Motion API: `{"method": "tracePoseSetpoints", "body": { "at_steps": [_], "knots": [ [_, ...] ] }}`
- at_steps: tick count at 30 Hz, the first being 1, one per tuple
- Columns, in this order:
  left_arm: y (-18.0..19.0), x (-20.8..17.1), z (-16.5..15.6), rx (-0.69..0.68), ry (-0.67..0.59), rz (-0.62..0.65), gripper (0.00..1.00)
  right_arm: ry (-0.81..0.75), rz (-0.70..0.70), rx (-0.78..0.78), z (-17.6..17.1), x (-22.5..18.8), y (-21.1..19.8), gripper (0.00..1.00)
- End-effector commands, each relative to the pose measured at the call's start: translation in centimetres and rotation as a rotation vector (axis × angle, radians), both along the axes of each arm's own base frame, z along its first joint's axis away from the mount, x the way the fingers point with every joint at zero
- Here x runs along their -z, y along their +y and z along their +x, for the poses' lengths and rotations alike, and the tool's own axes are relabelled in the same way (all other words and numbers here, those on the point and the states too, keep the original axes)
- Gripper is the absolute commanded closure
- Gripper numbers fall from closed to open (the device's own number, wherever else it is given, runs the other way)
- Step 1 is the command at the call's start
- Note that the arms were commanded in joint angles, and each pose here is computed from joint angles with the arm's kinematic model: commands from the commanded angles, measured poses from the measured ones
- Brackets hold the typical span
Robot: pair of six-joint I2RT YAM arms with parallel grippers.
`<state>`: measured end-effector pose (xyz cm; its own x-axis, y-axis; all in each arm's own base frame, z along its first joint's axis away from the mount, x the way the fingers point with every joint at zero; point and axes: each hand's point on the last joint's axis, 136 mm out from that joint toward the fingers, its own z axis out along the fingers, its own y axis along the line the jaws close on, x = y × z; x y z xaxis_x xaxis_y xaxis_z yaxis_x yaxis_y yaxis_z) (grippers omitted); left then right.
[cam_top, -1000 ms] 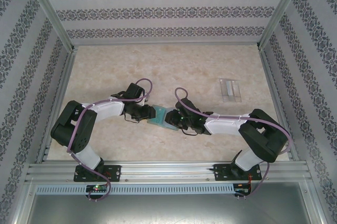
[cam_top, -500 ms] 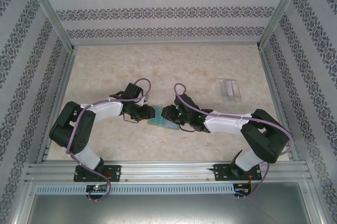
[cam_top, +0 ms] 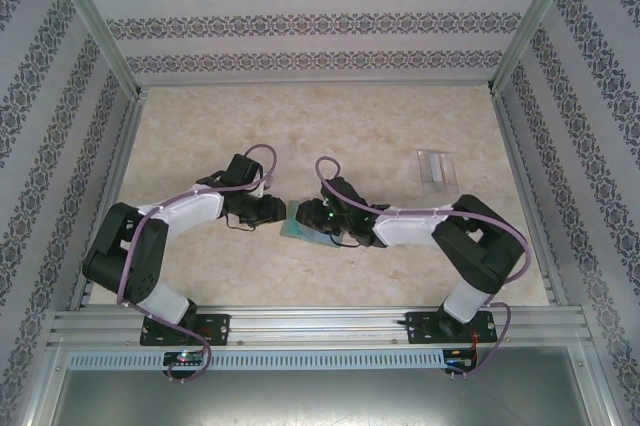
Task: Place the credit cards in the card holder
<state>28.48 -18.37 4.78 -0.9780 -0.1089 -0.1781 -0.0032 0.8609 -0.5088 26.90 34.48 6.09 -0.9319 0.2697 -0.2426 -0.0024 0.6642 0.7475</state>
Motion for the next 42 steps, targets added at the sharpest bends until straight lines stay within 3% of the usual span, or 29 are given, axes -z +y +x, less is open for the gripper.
{"method": "tracePoseSetpoints", "body": {
  "at_steps": [1,5,10,16,19,23,27,30,32,33,42],
  "knots": [
    [2.6,-1.0,0.3,-0.022,-0.032,0.114,0.55,-0.054,0.071,-0.043,0.7,-1.6,2.4,0.66],
    [4.2,-1.9,0.8,-0.050,-0.086,0.193,0.53,-0.123,0.056,-0.087,0.8,-3.0,2.5,0.62],
    [3.6,-2.5,1.2,-0.045,-0.113,0.180,0.53,-0.268,0.017,-0.111,2.0,-6.9,-0.3,0.59],
    [1.3,-2.3,1.5,0.033,-0.147,0.206,0.53,-0.492,-0.337,0.055,5.8,-11.9,-11.9,0.55],
    [1.2,-2.0,1.8,0.033,-0.161,0.228,0.53,-0.535,-0.551,0.209,7.0,-13.4,-19.3,0.43],
    [0.7,-2.1,2.2,0.051,-0.159,0.244,0.52,-0.472,-0.737,0.334,7.8,-13.8,-27.6,0.32],
    [0.1,-2.3,2.7,0.060,-0.171,0.239,0.49,-0.331,-0.863,0.325,8.0,-10.7,-32.1,0.26],
    [-0.4,-2.8,2.8,0.062,-0.176,0.218,0.32,-0.226,-0.973,0.273,8.3,-8.4,-33.8,0.20],
    [-0.4,-3.0,2.7,0.053,-0.191,0.205,0.14,-0.191,-1.033,0.238,8.8,-7.6,-34.6,0.18],
    [-0.3,-3.0,2.7,0.046,-0.197,0.204,0.09,-0.180,-1.058,0.232,9.1,-7.3,-35.1,0.18],
    [1.0,-3.4,1.9,0.038,-0.206,0.247,0.08,-0.087,-1.108,0.258,12.2,-5.1,-37.9,0.22]
  ]
}}
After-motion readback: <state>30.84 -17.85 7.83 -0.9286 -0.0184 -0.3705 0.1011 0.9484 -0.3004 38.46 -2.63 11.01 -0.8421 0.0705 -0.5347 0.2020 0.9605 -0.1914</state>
